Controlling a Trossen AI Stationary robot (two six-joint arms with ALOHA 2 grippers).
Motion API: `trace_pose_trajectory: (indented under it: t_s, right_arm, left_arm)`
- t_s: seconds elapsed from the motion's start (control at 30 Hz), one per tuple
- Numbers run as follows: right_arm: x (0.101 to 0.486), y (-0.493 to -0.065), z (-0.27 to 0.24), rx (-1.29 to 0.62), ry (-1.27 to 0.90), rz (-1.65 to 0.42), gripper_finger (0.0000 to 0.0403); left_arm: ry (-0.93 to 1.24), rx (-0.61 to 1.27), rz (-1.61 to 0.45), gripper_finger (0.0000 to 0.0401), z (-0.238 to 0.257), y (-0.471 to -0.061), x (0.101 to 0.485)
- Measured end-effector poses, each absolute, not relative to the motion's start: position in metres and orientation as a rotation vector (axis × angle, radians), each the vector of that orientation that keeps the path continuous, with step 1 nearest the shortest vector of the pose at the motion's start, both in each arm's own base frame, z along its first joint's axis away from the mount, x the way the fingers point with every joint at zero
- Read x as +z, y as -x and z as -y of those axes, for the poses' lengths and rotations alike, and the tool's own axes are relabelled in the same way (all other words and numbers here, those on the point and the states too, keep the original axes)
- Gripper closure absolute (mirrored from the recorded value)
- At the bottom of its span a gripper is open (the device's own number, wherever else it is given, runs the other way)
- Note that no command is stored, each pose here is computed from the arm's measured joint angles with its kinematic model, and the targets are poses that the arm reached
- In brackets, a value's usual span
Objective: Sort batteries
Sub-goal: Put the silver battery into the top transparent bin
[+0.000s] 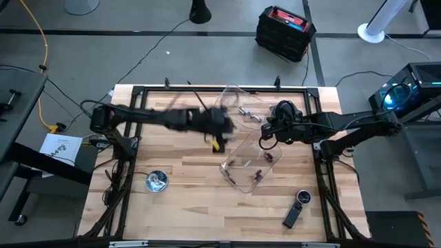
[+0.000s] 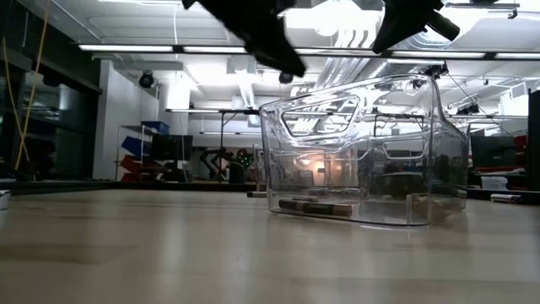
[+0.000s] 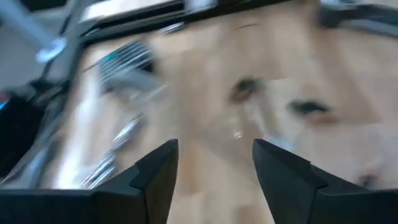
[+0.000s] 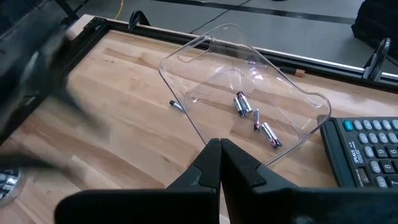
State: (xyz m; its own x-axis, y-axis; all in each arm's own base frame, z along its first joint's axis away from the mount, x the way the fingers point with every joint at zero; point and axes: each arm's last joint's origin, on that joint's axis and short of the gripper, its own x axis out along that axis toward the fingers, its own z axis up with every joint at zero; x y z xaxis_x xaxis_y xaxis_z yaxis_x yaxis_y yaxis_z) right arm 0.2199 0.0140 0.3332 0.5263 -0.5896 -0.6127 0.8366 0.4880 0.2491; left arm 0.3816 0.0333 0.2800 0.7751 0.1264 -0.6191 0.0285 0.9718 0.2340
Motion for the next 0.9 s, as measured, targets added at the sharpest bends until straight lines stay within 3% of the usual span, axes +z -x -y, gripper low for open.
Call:
trace_pose_trajectory:
  t_s: [0.2, 0.33, 0.6, 0.9]
  right_arm:
    - [0.333, -0.219, -0.014, -0.91, -0.566, -0.494, 0.0402]
    - [0.333, -0.219, -0.014, -0.91, -0.566, -0.496, 0.0402]
    - [0.333, -0.219, -0.014, -0.912, -0.571, -0.493, 0.0402]
    - [0.333, -0.219, -0.014, -0.924, -0.607, -0.475, 0.0402]
  left_arm:
    - [-0.028, 0.25, -0.821, 0.019, -0.126, -0.336, 0.251]
    - [0.04, 0.22, -1.022, 0.019, -0.156, -0.313, 0.205]
    - [-0.074, 0.125, -1.19, 0.019, -0.162, -0.321, 0.152]
    - [-0.21, 0.133, -1.073, 0.019, -0.167, -0.335, 0.153]
